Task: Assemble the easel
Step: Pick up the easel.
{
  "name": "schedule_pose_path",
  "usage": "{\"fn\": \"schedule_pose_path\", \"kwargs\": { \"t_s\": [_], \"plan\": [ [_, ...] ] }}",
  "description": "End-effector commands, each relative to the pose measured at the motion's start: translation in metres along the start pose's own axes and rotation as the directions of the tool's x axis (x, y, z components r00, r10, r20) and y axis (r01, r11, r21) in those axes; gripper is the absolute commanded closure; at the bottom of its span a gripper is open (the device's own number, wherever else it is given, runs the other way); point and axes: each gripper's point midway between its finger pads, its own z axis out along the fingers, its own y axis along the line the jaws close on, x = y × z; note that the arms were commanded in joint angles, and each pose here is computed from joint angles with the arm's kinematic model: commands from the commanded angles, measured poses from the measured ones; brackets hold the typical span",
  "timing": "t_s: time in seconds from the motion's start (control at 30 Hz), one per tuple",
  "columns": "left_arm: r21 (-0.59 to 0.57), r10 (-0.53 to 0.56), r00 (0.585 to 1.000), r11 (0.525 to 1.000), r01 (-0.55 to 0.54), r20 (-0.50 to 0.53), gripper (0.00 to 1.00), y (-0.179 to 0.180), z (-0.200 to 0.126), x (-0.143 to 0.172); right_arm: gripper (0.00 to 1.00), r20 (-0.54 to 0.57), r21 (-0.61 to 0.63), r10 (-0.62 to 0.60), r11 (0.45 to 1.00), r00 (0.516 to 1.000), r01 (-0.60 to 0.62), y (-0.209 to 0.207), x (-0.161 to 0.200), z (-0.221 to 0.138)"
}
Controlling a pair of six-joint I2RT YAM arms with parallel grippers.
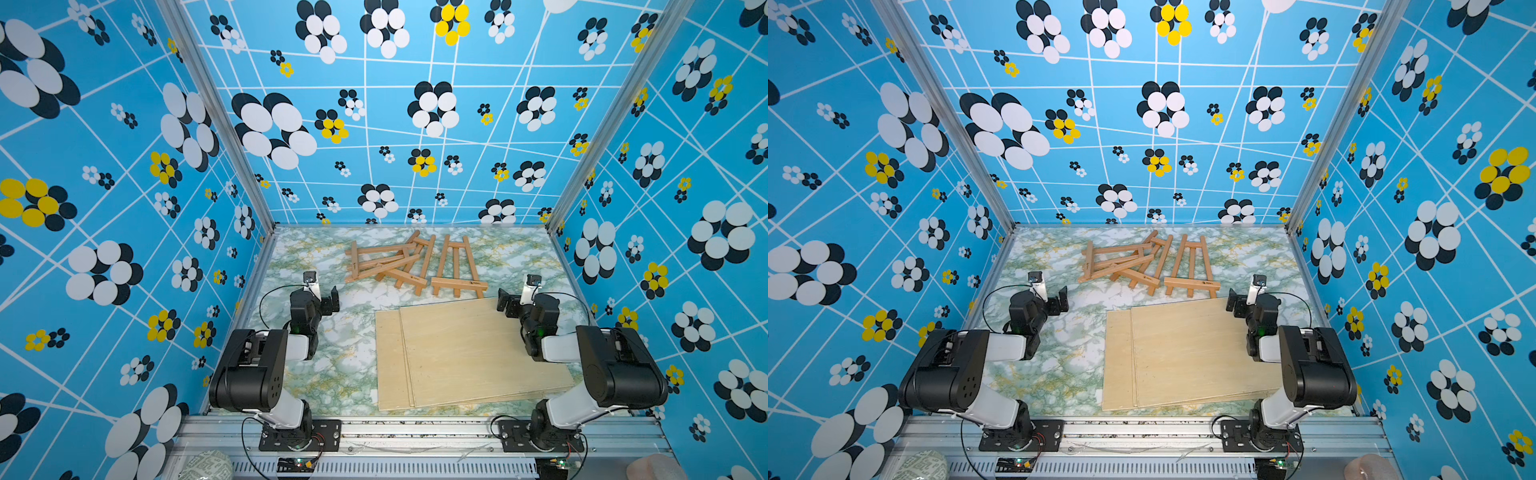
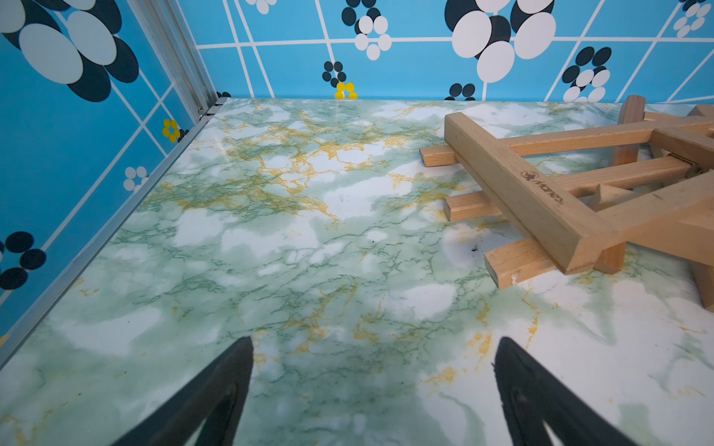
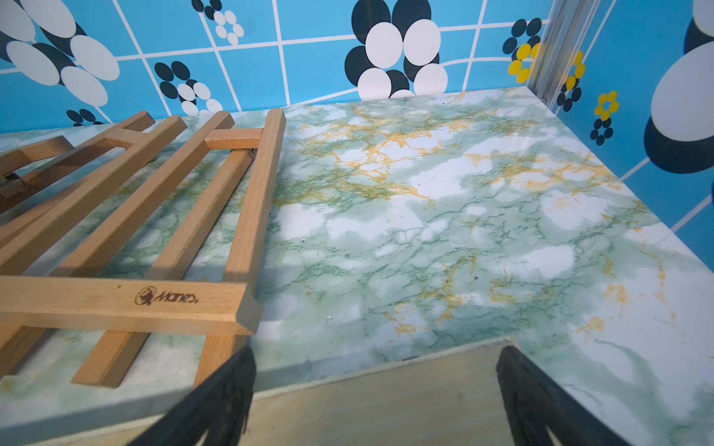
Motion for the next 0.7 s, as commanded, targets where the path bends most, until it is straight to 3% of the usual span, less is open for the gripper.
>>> {"fn": "schedule_pose_path", "kwargs": {
  "t_s": [0.0,0.47,0.67],
  "plan": [
    [0.005,0.009,1.0,1.0,-0.009,0.007,0.01,-0.002,0.001,-0.005,0.0,0.053,-0.001,0.008,1.0,0.999,-0.008,0.002,-0.017,0.0],
    [0.011,0.014,1.0,1.0,-0.014,-0.021,0.01,-0.003,-0.008,-0.023,0.01,0.082,0.041,0.026,0.999,0.996,-0.029,-0.006,-0.023,-0.009],
    [-0.005,-0.023,0.994,1.0,0.023,-0.108,0.01,-0.001,-0.011,-0.036,0.0,0.085,0.086,0.038,0.995,0.996,-0.046,-0.013,-0.035,-0.018]
  ]
}}
